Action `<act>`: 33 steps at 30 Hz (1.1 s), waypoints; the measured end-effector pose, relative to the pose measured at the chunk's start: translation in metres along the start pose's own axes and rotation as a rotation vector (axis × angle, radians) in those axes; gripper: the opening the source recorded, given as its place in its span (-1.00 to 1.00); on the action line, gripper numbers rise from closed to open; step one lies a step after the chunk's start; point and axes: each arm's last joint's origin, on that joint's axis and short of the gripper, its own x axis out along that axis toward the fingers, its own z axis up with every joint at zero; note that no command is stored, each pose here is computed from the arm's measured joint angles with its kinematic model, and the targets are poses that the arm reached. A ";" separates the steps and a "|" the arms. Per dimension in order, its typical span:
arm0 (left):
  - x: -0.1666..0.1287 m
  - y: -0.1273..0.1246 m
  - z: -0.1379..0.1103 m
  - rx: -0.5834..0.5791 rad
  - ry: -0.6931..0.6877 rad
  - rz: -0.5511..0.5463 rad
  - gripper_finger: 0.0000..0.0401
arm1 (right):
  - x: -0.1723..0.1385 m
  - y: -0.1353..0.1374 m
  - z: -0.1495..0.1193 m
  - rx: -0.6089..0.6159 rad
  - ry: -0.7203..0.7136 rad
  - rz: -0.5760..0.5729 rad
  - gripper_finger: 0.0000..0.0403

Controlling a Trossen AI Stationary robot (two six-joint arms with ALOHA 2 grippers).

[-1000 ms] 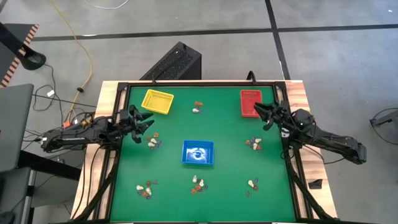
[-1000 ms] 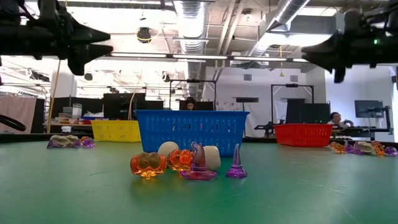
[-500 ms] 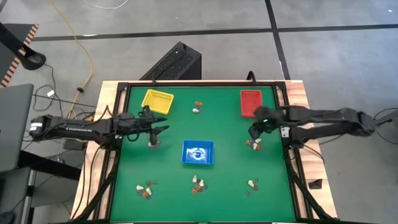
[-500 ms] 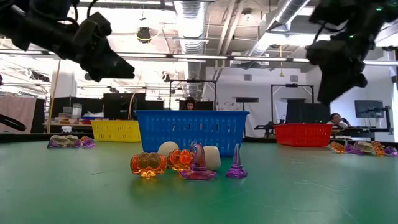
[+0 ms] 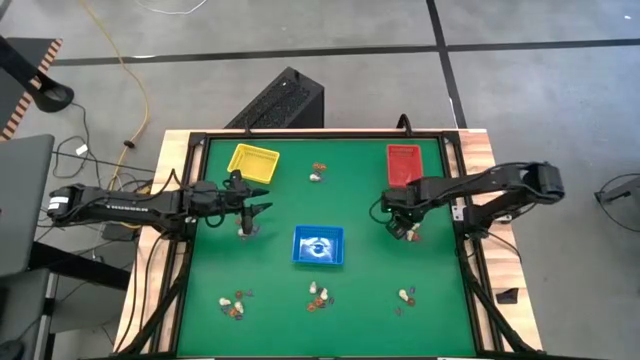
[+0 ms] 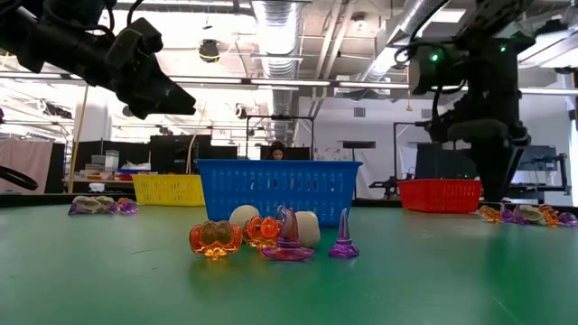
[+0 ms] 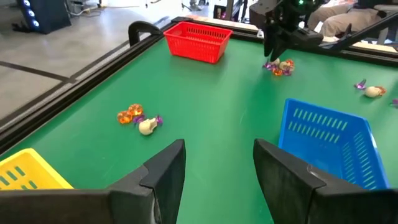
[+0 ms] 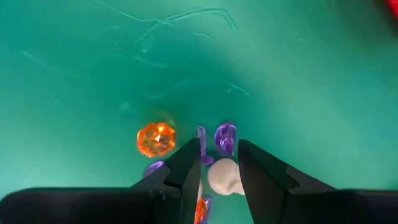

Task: Sort Halloween decoration
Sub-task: Put the purple witch hat toy into the red bin

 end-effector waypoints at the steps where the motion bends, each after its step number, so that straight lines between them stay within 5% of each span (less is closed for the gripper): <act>1: 0.000 0.000 -0.001 0.001 0.006 0.001 -0.11 | 0.002 -0.001 0.001 0.002 0.010 -0.009 -0.31; 33: 0.000 0.000 -0.003 0.005 0.030 0.003 -0.11 | 0.012 -0.005 0.009 0.039 0.047 -0.009 -0.59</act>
